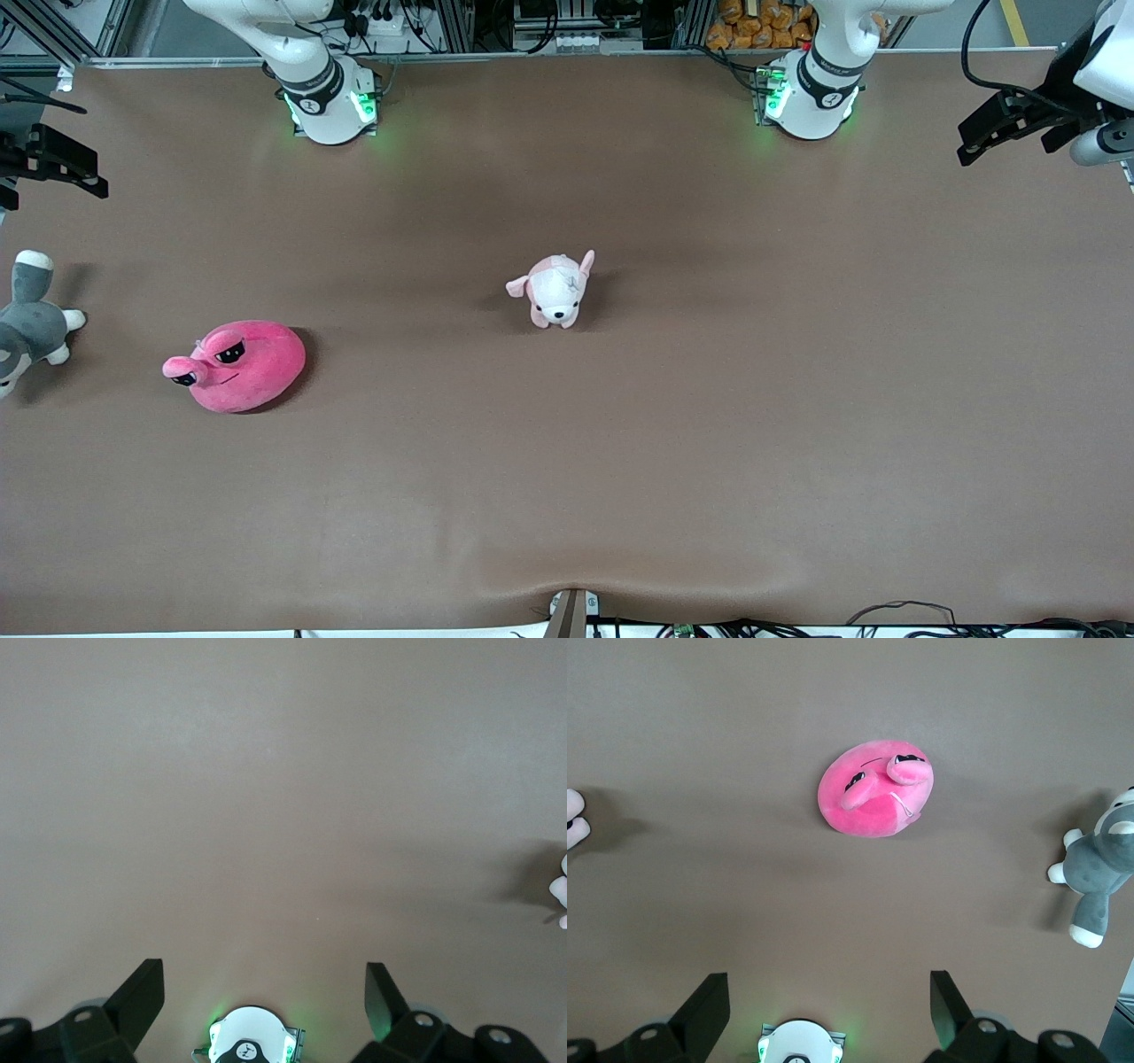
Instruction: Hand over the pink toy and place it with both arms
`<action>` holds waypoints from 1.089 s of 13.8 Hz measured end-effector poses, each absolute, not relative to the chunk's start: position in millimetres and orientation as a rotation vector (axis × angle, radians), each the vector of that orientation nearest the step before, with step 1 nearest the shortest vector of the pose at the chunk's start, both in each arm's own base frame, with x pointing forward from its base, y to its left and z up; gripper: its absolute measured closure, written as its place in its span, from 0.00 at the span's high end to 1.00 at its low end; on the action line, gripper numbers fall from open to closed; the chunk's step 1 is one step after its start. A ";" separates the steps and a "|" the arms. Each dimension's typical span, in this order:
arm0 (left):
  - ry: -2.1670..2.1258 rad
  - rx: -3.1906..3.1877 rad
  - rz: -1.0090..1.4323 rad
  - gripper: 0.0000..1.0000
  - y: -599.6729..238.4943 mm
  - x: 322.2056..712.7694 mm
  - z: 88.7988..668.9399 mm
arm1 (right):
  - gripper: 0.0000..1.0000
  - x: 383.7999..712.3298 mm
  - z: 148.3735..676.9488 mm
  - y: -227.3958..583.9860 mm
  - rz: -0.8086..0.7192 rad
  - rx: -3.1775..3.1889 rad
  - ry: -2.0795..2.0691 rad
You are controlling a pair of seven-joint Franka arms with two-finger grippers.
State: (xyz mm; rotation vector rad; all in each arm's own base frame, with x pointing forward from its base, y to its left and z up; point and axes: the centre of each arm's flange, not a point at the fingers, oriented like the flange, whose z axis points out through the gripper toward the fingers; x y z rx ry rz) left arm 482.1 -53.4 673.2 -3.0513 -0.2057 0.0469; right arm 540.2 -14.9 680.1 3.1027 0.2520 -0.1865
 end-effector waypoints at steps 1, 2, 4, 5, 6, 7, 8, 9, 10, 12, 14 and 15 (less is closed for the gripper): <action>-0.201 -3.052 0.046 1.00 -53.8 482.1 673.3 | 1.00 540.2 680.1 -14.9 -0.187 3.103 0.252; -0.180 -3.053 0.045 1.00 -54.0 482.2 673.5 | 1.00 540.2 680.1 -14.9 -0.187 3.103 0.252; -0.068 -3.059 0.045 1.00 -54.1 482.1 674.4 | 1.00 540.2 680.1 -14.9 -0.186 3.103 0.252; -0.019 -3.061 0.047 1.00 -53.9 482.1 674.6 | 1.00 540.2 680.1 -14.9 -0.186 3.103 0.252; 0.008 -3.061 0.048 1.00 -53.7 482.1 674.6 | 1.00 540.2 680.1 -14.9 -0.186 3.103 0.252; 0.019 -3.061 0.049 1.00 -53.2 482.2 674.6 | 1.00 540.2 680.1 -15.0 -0.186 3.103 0.252; 0.020 -3.061 0.049 1.00 -52.4 482.3 674.4 | 1.00 540.2 680.1 -15.3 -0.186 3.103 0.251; 0.018 -3.062 0.048 1.00 -51.6 483.1 674.2 | 1.00 540.2 680.1 -15.6 -0.186 3.103 0.250; 0.015 -3.063 0.041 1.00 -50.8 485.1 674.6 | 1.00 540.2 680.0 -15.8 -0.187 3.103 0.249; 0.014 -3.064 0.030 1.00 -50.9 492.1 675.7 | 1.00 540.2 679.7 -15.8 -0.188 3.103 0.249; 0.014 -3.064 0.031 1.00 -51.6 497.5 674.8 | 1.00 540.2 679.6 -15.8 -0.188 3.103 0.249; 0.014 -3.064 0.032 1.00 -51.8 498.7 674.4 | 1.00 540.2 679.4 -15.8 -0.189 3.103 0.249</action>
